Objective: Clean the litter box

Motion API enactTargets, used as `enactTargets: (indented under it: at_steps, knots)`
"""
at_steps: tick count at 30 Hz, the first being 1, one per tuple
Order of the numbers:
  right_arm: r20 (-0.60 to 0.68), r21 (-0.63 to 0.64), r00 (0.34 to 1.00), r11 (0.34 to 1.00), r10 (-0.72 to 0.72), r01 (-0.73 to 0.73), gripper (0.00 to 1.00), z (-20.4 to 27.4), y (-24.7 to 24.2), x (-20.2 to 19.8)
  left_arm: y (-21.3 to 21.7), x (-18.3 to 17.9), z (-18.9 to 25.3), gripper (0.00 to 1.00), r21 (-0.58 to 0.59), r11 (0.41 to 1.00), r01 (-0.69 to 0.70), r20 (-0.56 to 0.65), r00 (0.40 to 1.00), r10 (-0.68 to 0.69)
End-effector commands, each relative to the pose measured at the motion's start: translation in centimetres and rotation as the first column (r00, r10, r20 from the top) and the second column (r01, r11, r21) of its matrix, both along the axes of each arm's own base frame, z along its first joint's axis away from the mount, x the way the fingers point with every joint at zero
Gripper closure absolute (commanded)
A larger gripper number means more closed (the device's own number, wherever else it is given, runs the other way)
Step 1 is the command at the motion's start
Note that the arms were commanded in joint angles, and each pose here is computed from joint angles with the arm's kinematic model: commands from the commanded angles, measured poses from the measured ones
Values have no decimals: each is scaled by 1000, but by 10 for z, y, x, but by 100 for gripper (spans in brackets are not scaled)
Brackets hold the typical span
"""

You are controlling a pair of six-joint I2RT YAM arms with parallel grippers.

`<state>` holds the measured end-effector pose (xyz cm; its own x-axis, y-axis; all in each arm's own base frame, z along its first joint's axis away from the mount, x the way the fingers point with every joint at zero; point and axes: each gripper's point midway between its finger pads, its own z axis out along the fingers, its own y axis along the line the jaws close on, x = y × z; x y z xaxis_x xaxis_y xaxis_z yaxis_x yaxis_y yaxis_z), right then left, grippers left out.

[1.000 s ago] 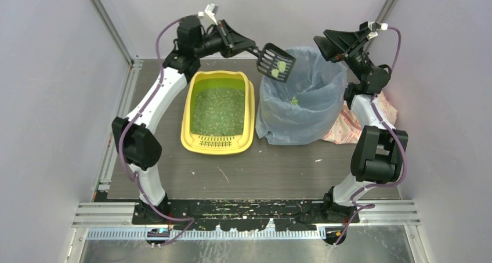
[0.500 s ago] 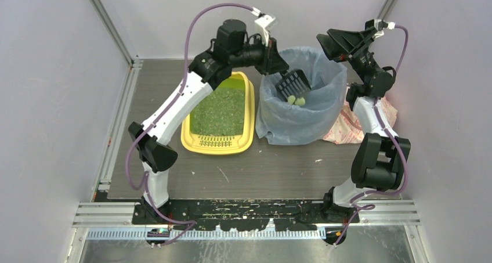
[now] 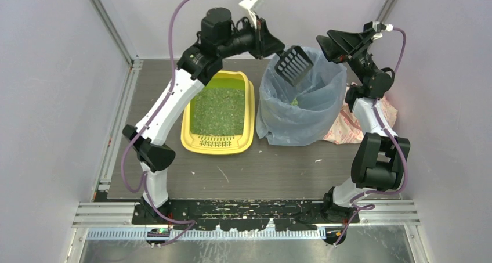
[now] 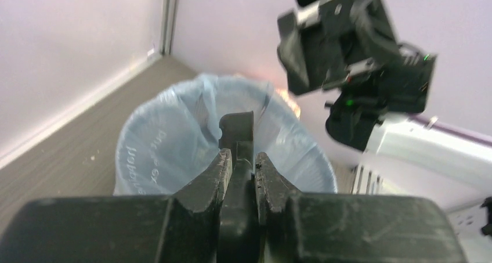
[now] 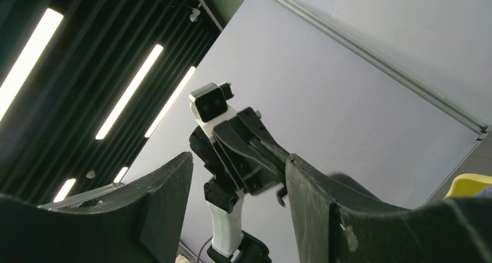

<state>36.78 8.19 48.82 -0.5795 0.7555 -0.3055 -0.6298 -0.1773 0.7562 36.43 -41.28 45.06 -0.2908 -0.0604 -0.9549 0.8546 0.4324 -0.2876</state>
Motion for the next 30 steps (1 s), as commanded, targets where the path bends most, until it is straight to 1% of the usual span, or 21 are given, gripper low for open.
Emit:
enactTargets:
  at_steps: [1,4,7,9,12,14,15,17,20,22,27,29,30]
  knots:
    - [68,-4,998,1000,2,-2,35,11,5,-14,39,-24,117,100,-271,963,2,129,991,34]
    - [66,-6,998,1000,1,0,35,10,4,-14,70,-5,118,100,-243,958,-152,138,972,189]
    - [54,-10,999,1000,-1,1,35,4,5,-12,113,21,107,100,-176,923,-342,141,919,368]
    - [54,-13,999,1000,-2,3,35,3,5,-12,147,37,97,100,-149,876,-459,116,871,477]
    - [53,-17,999,1000,-2,3,35,1,6,-12,194,55,76,100,-94,797,-596,82,794,603]
    - [50,-21,999,1000,-3,4,35,-1,6,-11,218,62,55,100,-40,759,-650,64,756,651]
    - [48,-22,999,1000,-3,4,35,-2,6,-10,231,65,44,100,-4,723,-691,66,721,689]
    - [43,-23,999,1000,-4,5,35,-5,6,-9,242,67,17,100,80,690,-719,76,695,715]
    - [37,-20,999,1000,-6,7,35,-7,5,-6,243,71,-37,100,224,672,-706,33,695,718]
    - [35,-21,999,1000,-4,5,35,-7,5,-5,244,72,-70,100,297,657,-693,-6,687,727]
    - [26,-21,1000,1000,-2,2,35,-10,5,-2,243,73,-128,100,393,637,-664,-59,673,738]
    - [23,-21,1000,1000,-3,3,35,-11,5,-2,247,75,-145,100,428,613,-664,-58,657,752]
    - [22,-21,1000,1000,-2,3,35,-12,5,-1,251,76,-152,100,449,592,-669,-51,642,765]
